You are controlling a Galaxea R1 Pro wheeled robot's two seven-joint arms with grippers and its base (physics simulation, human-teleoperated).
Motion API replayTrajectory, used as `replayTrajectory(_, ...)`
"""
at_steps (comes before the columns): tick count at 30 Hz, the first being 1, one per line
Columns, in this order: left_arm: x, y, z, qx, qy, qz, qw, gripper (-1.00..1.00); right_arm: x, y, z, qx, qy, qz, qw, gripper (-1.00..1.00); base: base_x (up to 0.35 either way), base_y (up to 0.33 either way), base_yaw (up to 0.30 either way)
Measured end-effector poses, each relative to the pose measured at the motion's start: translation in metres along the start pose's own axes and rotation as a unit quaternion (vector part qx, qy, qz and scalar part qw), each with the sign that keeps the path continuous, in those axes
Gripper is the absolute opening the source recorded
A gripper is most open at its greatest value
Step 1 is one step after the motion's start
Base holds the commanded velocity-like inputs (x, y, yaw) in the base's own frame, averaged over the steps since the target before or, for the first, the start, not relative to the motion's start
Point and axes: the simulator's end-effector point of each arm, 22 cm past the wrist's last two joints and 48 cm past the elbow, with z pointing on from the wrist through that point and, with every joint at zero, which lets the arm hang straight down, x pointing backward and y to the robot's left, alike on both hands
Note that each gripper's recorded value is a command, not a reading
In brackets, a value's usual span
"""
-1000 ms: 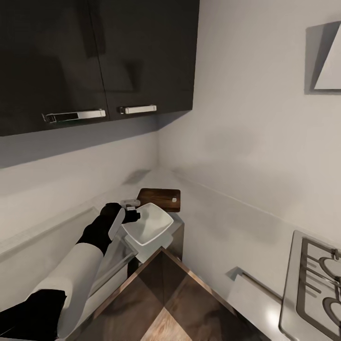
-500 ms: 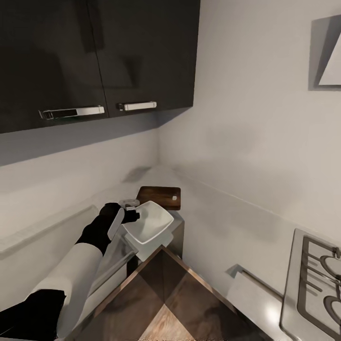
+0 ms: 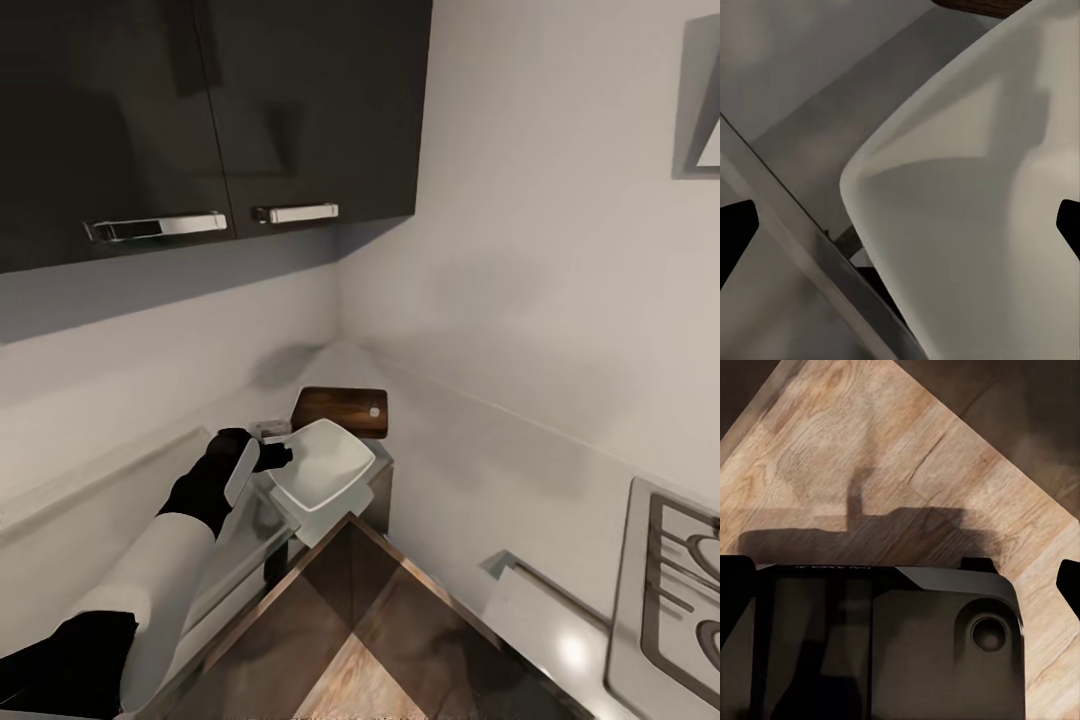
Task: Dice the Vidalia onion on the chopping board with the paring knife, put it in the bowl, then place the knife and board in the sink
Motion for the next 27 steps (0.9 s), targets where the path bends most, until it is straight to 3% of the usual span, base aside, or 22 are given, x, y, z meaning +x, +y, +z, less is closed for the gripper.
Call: replayTrajectory(27,0.022,0.002,0.020,-0.003,0.026,0.001,0.9997,1.00,0.014,0.000,0.001,0.001,0.016,0.001,0.9999,1.00,0.000,0.000,0.000)
